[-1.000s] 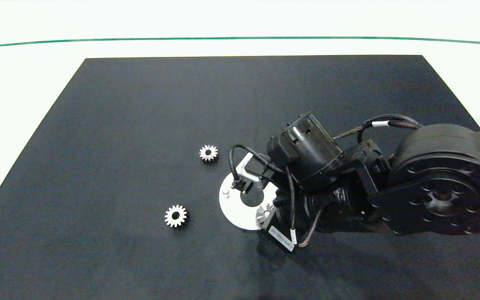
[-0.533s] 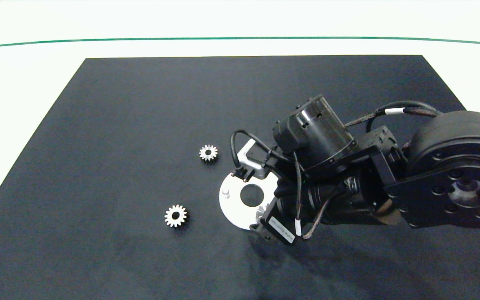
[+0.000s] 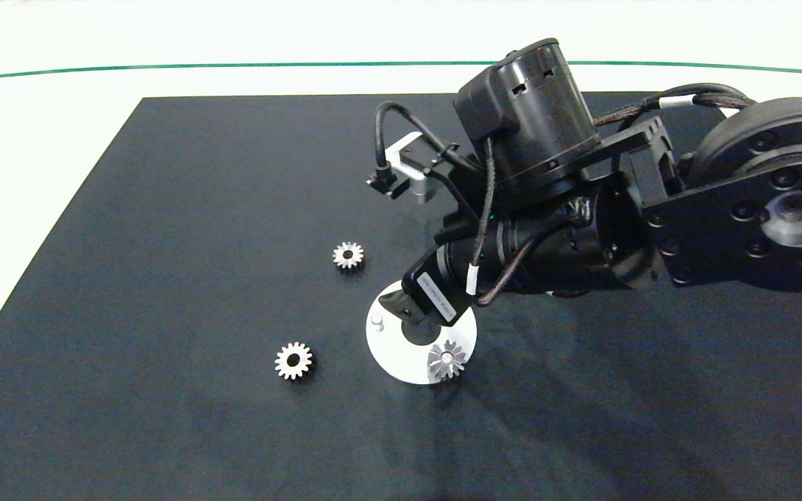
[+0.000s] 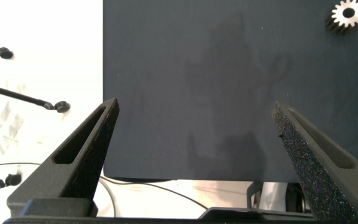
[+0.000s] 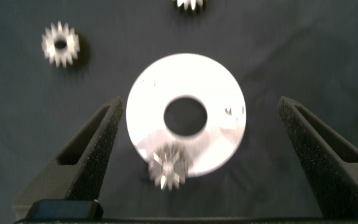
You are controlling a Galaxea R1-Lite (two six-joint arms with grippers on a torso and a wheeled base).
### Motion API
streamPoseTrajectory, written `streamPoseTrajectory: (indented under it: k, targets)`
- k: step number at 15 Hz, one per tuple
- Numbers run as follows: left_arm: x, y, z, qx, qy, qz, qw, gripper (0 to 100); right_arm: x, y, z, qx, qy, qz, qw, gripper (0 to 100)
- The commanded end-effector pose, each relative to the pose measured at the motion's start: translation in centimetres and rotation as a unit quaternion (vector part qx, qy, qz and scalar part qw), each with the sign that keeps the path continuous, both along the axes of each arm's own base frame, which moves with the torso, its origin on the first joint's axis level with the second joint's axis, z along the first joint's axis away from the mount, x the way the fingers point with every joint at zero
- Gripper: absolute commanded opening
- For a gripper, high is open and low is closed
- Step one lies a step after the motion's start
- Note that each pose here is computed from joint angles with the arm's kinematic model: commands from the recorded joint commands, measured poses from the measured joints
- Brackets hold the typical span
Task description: Install three planetary gears onto the carrier pins
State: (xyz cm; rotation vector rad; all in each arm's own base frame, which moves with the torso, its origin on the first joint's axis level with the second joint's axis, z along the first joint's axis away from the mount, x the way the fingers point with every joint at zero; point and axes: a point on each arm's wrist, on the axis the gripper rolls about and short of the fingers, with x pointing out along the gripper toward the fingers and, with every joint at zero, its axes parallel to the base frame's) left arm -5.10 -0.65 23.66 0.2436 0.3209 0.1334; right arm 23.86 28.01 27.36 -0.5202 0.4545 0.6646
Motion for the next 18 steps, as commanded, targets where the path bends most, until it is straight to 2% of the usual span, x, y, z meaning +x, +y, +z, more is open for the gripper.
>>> streamPoseTrajectory:
  k: [1,4,7,11,15,18]
  targets:
    - [-0.1,0.0,0.0,0.001,0.0,0.0,1.0,100,1.4,1.6,-0.8,0.001,0.001,-0.002,1.0,100]
    - [0.0,0.0,0.0,0.001,0.001,0.0,1.0,100,1.4,2.0,-0.6,0.008,-0.003,0.001,1.0,100]
    - [-0.1,0.0,0.0,0.001,0.0,0.0,1.0,100,0.1,3.1,-0.6,0.008,-0.003,0.021,0.9997,100]
    - [-0.3,-0.1,0.1,0.002,-0.006,0.001,1.0,100,-1.3,4.8,-1.7,-0.004,0.006,0.048,0.9988,100]
    - [-2.0,-0.3,-0.4,0.003,-0.021,0.003,0.9998,100,-2.8,7.2,-3.2,-0.022,0.014,0.081,0.9964,100]
    - [-4.0,-0.8,-1.8,0.003,-0.031,0.014,0.9994,100,-3.0,8.4,-4.1,-0.032,0.012,0.089,0.9955,100]
